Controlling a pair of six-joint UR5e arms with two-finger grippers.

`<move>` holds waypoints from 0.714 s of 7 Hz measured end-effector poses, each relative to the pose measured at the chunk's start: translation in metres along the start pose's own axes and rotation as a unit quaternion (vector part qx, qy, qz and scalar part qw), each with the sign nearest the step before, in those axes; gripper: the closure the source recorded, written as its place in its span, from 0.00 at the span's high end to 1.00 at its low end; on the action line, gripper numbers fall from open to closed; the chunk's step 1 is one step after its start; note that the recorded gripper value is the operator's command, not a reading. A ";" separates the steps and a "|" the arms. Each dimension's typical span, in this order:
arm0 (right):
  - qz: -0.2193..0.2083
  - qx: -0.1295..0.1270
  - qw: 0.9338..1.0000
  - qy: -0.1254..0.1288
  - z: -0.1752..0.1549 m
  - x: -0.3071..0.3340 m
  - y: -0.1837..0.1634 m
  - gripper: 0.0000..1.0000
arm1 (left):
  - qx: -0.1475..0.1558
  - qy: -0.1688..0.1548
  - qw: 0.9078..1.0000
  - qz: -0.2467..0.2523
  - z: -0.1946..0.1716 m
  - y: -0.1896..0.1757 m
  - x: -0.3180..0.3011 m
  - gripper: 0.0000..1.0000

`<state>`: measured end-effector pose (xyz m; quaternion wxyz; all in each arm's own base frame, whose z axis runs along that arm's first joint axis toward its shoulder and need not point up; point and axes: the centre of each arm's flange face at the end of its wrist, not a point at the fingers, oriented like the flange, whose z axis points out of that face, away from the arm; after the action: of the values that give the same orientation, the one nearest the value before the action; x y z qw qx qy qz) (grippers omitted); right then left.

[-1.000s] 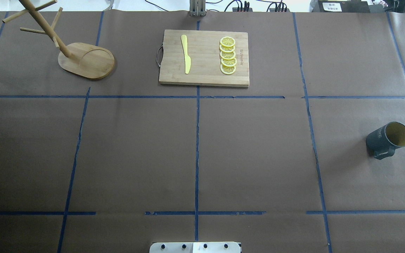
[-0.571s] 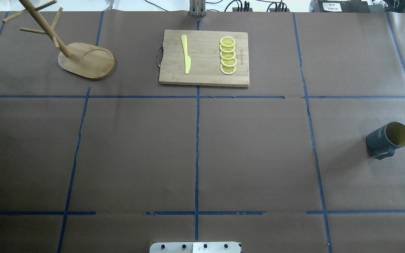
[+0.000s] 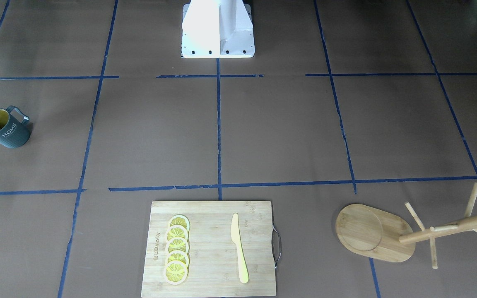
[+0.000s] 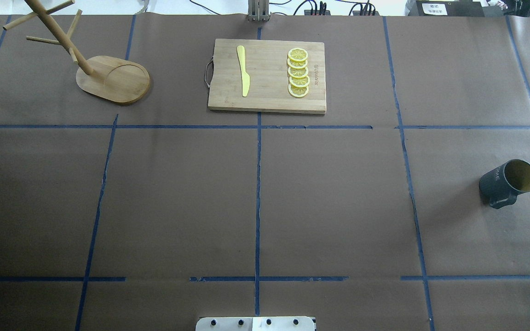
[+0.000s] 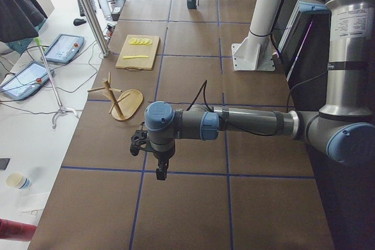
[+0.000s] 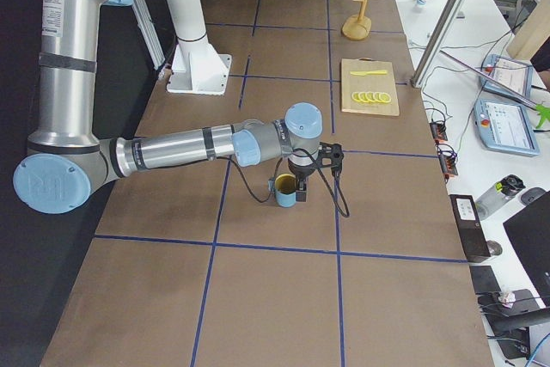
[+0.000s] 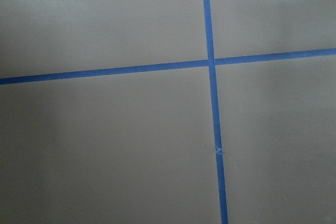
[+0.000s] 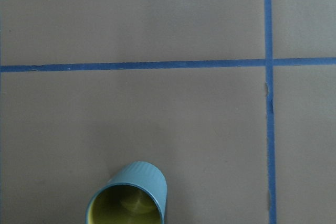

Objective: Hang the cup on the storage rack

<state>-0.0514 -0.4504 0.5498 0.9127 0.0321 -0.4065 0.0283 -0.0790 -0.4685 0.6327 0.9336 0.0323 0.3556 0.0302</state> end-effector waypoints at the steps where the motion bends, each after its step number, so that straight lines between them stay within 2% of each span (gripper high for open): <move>1: -0.002 0.007 1.000 0.003 0.018 -0.012 0.007 1.00 | 0.000 0.000 1.000 0.000 0.000 -0.001 0.000 1.00; 2: -0.004 0.004 1.000 0.009 0.036 -0.017 0.012 1.00 | 0.001 0.000 1.000 0.000 -0.001 -0.002 0.001 1.00; 5: -0.007 -0.027 0.999 0.030 0.080 -0.013 0.022 0.98 | 0.002 0.000 1.000 0.000 -0.002 -0.003 0.002 1.00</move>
<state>-0.1208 -0.4352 0.5943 0.9252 0.0090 -0.3792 0.0119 -0.0788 -0.4716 0.6295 0.9336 0.0346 0.3555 0.0298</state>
